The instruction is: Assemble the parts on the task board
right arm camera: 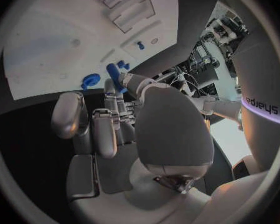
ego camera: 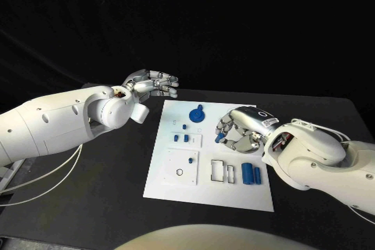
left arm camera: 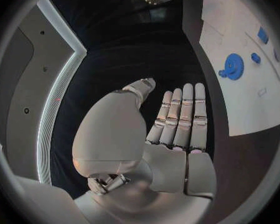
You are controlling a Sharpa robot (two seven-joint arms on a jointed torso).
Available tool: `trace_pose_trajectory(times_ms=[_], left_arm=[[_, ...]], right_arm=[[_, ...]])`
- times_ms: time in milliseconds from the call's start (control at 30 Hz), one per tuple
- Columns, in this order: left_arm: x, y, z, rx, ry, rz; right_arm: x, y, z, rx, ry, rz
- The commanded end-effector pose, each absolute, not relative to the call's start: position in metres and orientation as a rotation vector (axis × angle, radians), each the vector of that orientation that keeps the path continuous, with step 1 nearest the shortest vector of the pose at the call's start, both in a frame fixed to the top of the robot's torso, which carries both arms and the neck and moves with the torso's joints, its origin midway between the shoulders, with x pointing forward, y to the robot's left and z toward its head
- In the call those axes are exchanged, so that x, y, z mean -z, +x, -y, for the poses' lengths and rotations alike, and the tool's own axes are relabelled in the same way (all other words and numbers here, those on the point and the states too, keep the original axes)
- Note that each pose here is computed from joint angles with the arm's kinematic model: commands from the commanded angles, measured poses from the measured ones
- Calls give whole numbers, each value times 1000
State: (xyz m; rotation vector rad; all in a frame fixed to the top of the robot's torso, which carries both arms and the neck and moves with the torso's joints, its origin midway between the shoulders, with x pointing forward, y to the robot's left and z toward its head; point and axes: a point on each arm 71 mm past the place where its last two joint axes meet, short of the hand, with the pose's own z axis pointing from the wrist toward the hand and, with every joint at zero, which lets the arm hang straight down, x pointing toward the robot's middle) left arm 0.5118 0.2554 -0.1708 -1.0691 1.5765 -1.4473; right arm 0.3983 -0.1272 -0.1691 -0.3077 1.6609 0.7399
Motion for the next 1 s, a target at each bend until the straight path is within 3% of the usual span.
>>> trace_pose_trajectory(times_ms=[33,433,767,1000], left_arm=[[170,512,-252,1472,-1054,-1583],[170,512,-250,1472,-1054,-1585],[170,512,-253,1463,-1059,-1584],[170,512,-254,1460,-1061,-1584]], right_arm=[[169,392,113,-795,-300,-1670],[192,367,51,-950,-404,-1666],[231,364,39,-965,-402,-1729],[245,362,36,-968,-401,-1757]])
